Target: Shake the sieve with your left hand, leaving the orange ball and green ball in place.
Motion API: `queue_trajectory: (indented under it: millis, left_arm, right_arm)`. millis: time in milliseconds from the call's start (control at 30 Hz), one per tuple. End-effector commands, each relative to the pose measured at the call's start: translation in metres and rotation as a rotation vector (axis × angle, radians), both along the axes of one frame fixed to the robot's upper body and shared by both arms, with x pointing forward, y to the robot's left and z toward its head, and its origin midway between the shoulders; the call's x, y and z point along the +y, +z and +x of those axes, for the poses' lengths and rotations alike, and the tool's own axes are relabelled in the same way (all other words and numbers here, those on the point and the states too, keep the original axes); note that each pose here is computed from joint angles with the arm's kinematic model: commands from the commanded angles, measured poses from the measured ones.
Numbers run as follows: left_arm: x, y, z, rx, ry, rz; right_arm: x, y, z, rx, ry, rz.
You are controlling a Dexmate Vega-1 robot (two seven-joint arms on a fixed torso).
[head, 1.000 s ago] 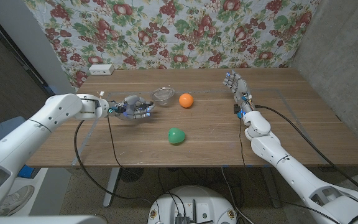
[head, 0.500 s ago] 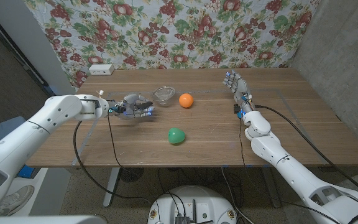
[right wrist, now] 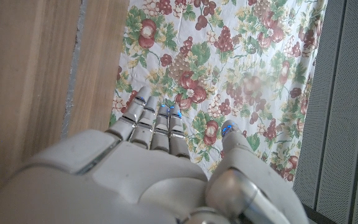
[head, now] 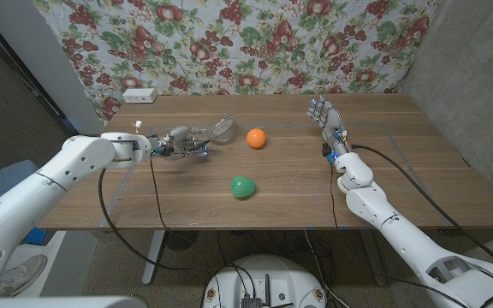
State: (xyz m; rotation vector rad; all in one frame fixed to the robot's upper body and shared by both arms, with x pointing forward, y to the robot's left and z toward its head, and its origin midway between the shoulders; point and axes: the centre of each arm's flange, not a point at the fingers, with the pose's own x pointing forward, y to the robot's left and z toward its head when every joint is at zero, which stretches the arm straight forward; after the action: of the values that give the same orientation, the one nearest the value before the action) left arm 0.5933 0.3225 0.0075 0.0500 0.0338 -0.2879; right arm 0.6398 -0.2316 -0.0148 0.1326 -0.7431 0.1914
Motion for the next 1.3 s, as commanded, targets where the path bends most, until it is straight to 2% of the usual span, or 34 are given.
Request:
queue_trajectory:
  millis: [33, 200, 367, 400, 667, 800, 867, 1300]
  left_arm:
    - [-0.009, 0.007, -0.011, -0.109, 0.071, 0.093]
    - [-0.011, 0.01, -0.014, -0.146, 0.118, 0.146]
    - [-0.014, 0.013, -0.018, -0.219, 0.176, 0.213]
    - [-0.014, 0.014, -0.019, -0.238, 0.186, 0.245]
    - [-0.018, 0.012, -0.022, -0.404, 0.241, 0.255]
    - [-0.018, 0.009, -0.02, -0.513, 0.217, 0.203]
    - [-0.019, 0.006, -0.018, -0.539, 0.193, 0.148]
    - [-0.017, 0.006, -0.014, -0.722, 0.15, 0.09]
  right_arm:
    - [-0.001, 0.0, -0.002, -0.005, 0.0, 0.0]
    - [-0.001, 0.0, -0.002, -0.004, 0.0, -0.001]
    - [-0.001, 0.0, -0.002, -0.003, 0.001, 0.0]
    - [-0.001, 0.0, -0.002, -0.003, 0.001, 0.001]
    - [0.0, -0.001, -0.002, -0.002, -0.001, 0.0]
    - [0.0, 0.0, -0.001, -0.003, 0.0, -0.002]
    - [0.0, 0.0, 0.0, -0.003, 0.001, -0.002]
    - [0.001, 0.001, -0.001, -0.006, -0.001, -0.007]
